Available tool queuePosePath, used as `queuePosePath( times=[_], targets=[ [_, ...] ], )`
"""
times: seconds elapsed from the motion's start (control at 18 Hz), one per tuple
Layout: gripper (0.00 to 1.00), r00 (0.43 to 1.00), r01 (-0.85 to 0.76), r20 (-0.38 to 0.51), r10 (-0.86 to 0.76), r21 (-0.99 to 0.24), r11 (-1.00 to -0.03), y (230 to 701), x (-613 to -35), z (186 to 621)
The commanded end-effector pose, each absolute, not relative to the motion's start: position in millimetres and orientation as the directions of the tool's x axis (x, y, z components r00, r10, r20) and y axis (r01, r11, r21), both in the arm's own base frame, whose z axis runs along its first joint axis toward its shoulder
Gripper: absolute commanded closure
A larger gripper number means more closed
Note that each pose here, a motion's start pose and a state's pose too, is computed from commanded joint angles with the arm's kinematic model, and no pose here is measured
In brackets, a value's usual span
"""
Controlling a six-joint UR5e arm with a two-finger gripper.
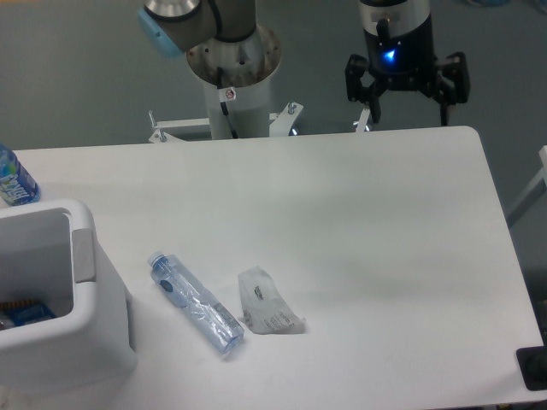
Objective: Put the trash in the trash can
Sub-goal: 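Move the gripper down toward the clear plastic wrapper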
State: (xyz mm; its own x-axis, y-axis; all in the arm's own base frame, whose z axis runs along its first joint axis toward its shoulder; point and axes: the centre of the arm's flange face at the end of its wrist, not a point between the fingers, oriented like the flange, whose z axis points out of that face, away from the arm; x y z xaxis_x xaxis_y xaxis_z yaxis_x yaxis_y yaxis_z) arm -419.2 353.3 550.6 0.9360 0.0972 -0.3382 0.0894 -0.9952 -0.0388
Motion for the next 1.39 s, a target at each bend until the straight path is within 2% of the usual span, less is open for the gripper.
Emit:
queuePosePath(
  times=[0.44,0.67,0.78,0.89,1.11,1.39],
  targets=[
    [0.0,0.938,0.085,-0.335,0.092,-0.036,-0.996,356,-416,548],
    [0.0,0.932,0.145,-0.328,0.156,-0.058,-0.988,359,-415,546],
    [0.0,0.935,0.181,-0.298,0.193,-0.068,-0.981,362,-416,533],
    [0.0,0.934,0.232,-0.243,0.262,-0.148,-0.962,370,-411,523],
    [0.0,0.877,0.346,-0.247,0.411,-0.268,-0.899,376,-400,486],
    [0.0,0.893,0.396,-0.12,0.434,-0.25,-0.884,412,-368,430]
  ],
)
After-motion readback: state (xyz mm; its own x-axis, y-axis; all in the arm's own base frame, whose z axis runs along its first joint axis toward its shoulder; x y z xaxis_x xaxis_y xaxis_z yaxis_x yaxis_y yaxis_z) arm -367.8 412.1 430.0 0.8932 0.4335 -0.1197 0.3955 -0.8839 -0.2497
